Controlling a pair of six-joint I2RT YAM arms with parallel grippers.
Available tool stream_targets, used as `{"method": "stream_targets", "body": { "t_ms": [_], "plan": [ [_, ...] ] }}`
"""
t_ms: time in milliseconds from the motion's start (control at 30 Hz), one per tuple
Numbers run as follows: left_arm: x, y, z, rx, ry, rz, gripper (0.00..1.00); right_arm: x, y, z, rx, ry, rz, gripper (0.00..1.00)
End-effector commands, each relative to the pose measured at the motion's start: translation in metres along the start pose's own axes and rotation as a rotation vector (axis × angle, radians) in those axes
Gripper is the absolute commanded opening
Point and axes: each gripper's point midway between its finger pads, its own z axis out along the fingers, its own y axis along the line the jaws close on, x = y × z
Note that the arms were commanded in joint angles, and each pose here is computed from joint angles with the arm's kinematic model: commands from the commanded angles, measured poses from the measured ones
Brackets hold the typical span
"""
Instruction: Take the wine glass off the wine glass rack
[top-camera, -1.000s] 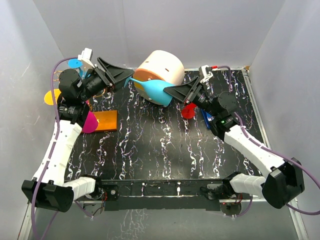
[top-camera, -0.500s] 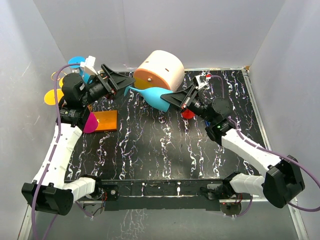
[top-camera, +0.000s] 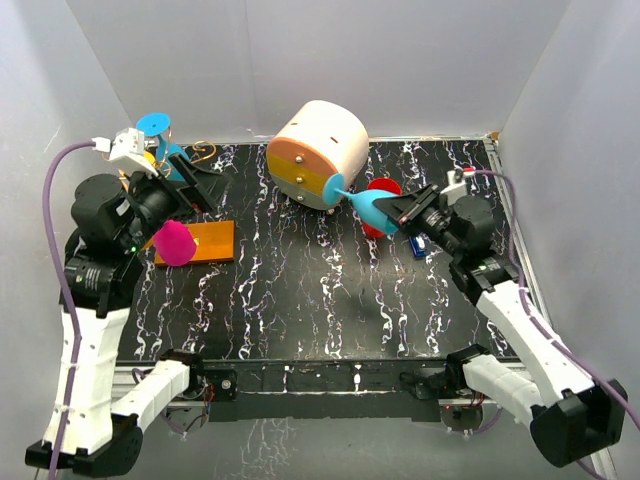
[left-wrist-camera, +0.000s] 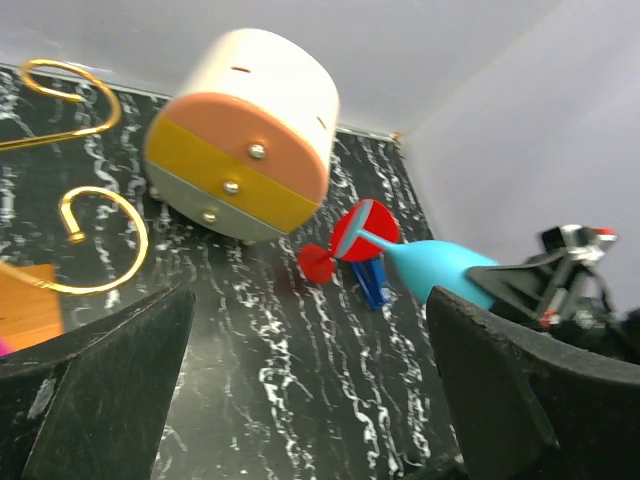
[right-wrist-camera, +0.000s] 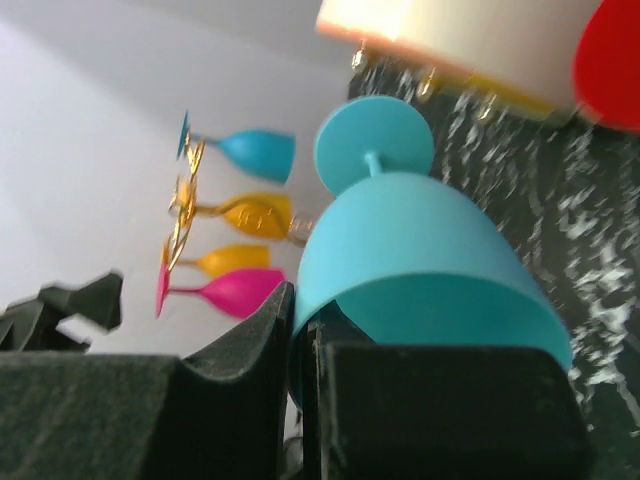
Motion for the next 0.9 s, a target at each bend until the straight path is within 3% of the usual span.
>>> {"method": "stream_targets", "body": {
  "t_ms": [0, 233, 367, 567, 867],
  "plan": [
    [-0.011, 0.022, -0.017, -0.134, -0.060, 0.102, 0.99, -0.063, 0.048, -0.040, 0.077, -0.233, -0.367, 0.00],
    [-0.013, 0.021, -0.019, -0.123, -0.092, 0.105, 0.99, -0.155, 0.041, -0.121, 0.558, -0.611, -0.759, 0.00],
    [-0.011, 0.022, -0.015, -0.119, -0.079, 0.103, 0.99, -0.176, 0.032, -0.144, 0.725, -0.708, -0.859, 0.00],
    [-0.008, 0.022, -0.016, -0.117, -0.067, 0.109, 0.99, -0.175, -0.009, -0.120, 0.902, -0.568, -0.922, 0.00],
    [-0.004, 0.023, -0.023, -0.125, -0.058, 0.119, 0.99, -0.153, -0.087, -0.051, 1.101, -0.105, -0.826, 0.00]
  ]
}}
